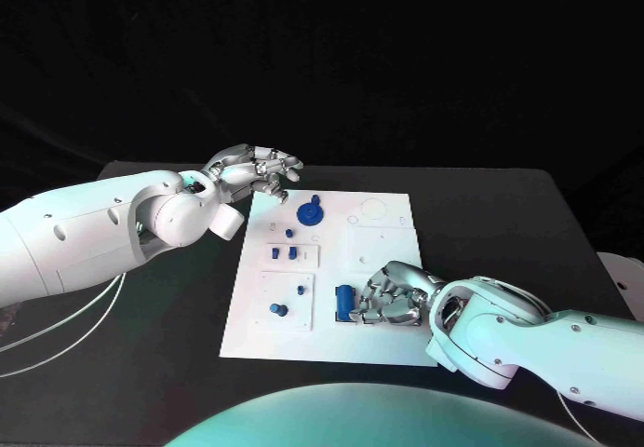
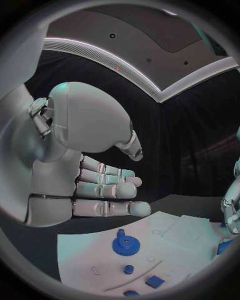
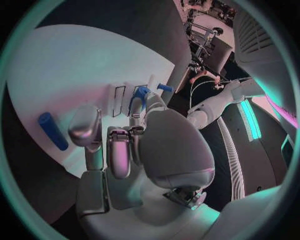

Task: Assemble the parts on the task board

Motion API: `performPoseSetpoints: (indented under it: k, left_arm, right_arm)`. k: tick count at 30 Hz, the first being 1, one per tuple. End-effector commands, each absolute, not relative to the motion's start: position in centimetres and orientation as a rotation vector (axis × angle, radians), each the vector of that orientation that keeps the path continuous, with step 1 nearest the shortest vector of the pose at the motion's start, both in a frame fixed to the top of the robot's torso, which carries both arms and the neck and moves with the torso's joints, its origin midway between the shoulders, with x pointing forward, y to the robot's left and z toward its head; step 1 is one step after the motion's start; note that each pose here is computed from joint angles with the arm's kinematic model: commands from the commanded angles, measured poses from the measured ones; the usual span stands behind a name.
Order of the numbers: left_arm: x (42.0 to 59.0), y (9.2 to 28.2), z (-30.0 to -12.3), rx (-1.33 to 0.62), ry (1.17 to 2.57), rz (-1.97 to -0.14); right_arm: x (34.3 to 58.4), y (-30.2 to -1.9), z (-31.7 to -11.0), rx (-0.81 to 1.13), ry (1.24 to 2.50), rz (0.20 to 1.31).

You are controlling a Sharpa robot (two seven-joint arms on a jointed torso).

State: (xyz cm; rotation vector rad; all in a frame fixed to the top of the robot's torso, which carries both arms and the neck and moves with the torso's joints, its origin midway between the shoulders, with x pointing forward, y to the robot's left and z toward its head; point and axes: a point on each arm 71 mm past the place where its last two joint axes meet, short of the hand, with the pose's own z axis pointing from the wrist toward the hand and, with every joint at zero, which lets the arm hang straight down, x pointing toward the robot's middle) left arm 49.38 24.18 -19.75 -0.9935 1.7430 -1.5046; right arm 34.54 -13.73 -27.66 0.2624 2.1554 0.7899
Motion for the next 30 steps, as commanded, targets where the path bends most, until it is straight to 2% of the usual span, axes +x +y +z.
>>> performPoseSetpoints:
  k: [1, 17, 30]
  left_arm:
    - [49.3, 23.99, -19.65, -0.986, 1.747, -1.526]
    - [49.31, 24.04, -19.61, -0.996, 1.738, -1.539]
    - [49.32, 24.02, -19.59, -0.997, 1.735, -1.541]
  right_arm:
    - [34.51, -13.71, -27.72, 0.23, 2.173, 0.792]
    - [34.28, -13.55, -27.8, 0.206, 2.202, 0.807]
    - [34.98, -13.79, -28.03, 0.231, 2.171, 0.761]
